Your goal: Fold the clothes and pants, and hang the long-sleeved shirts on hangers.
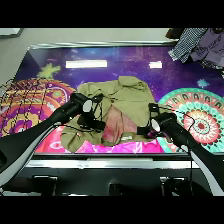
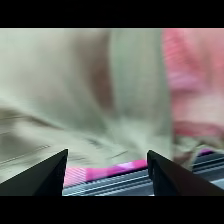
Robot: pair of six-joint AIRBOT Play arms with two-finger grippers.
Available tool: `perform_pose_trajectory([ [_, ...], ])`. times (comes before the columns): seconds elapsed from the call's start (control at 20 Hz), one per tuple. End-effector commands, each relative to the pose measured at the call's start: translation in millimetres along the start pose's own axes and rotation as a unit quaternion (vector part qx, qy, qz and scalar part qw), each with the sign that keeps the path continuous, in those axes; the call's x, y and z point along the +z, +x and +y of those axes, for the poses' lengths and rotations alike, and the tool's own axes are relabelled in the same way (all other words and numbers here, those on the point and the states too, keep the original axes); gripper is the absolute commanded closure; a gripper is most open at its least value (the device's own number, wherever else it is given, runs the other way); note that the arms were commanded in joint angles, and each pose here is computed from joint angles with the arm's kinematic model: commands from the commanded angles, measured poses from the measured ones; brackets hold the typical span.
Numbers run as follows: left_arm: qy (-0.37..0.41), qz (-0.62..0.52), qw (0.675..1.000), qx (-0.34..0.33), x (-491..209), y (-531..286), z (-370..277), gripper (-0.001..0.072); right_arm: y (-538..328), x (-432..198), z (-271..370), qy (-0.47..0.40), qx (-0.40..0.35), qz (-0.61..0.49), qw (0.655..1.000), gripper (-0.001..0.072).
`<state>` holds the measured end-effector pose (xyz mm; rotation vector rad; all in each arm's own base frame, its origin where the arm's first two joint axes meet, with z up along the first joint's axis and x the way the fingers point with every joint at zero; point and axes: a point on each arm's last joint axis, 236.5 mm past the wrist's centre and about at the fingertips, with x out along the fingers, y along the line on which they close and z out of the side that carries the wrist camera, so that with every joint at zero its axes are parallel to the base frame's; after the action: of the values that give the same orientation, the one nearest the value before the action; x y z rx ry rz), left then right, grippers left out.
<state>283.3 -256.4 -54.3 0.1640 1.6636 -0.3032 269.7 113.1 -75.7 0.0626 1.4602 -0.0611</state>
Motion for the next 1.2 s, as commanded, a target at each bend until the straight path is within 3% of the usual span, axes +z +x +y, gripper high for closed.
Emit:
perform_pose_trajectory([
  [0.0, -0.019, 0.004, 1.000, -0.018, -5, 5, -21, 0.0132, -4, -12, -1, 0.018, 0.000, 0.021, 1.000, 0.0686],
  [0.25, -0.030, 0.031, 0.999, -0.004, -12, 28, -26, 0.0133, -5, -22, 13, 0.054, 0.028, 0.045, 0.997, 0.0687],
  [0.3, -0.031, 0.038, 0.999, -0.002, -12, 33, -25, 0.0172, -6, -25, 15, 0.060, 0.030, 0.052, 0.996, 0.0687],
  [0.35, -0.030, 0.043, 0.999, -0.002, -13, 36, -26, 0.0449, -7, -28, 16, 0.063, 0.033, 0.058, 0.996, 0.0687],
  [0.4, -0.021, 0.040, 0.999, -0.004, -12, 36, -27, 0.0679, -9, -30, 18, 0.065, 0.036, 0.062, 0.995, 0.0687],
  [0.6, 0.018, 0.018, 1.000, -0.018, 1, -7, -12, 0.0688, -53, 8, -18, 0.103, 0.005, 0.031, 0.994, 0.0687],
  [0.85, 0.006, -0.057, 0.997, -0.044, -3, -98, 8, 0.0689, -183, 117, -35, 0.135, 0.082, -0.139, 0.978, 0.0687],
  [1.05, 0.024, -0.087, 0.993, -0.081, -49, -153, -18, 0.0689, -272, 122, 8, 0.081, 0.186, -0.182, 0.962, 0.0687],
  [1.15, 0.027, -0.092, 0.989, -0.116, -72, -170, -45, 0.0688, -294, 108, 11, 0.064, 0.198, -0.183, 0.961, 0.0687],
])
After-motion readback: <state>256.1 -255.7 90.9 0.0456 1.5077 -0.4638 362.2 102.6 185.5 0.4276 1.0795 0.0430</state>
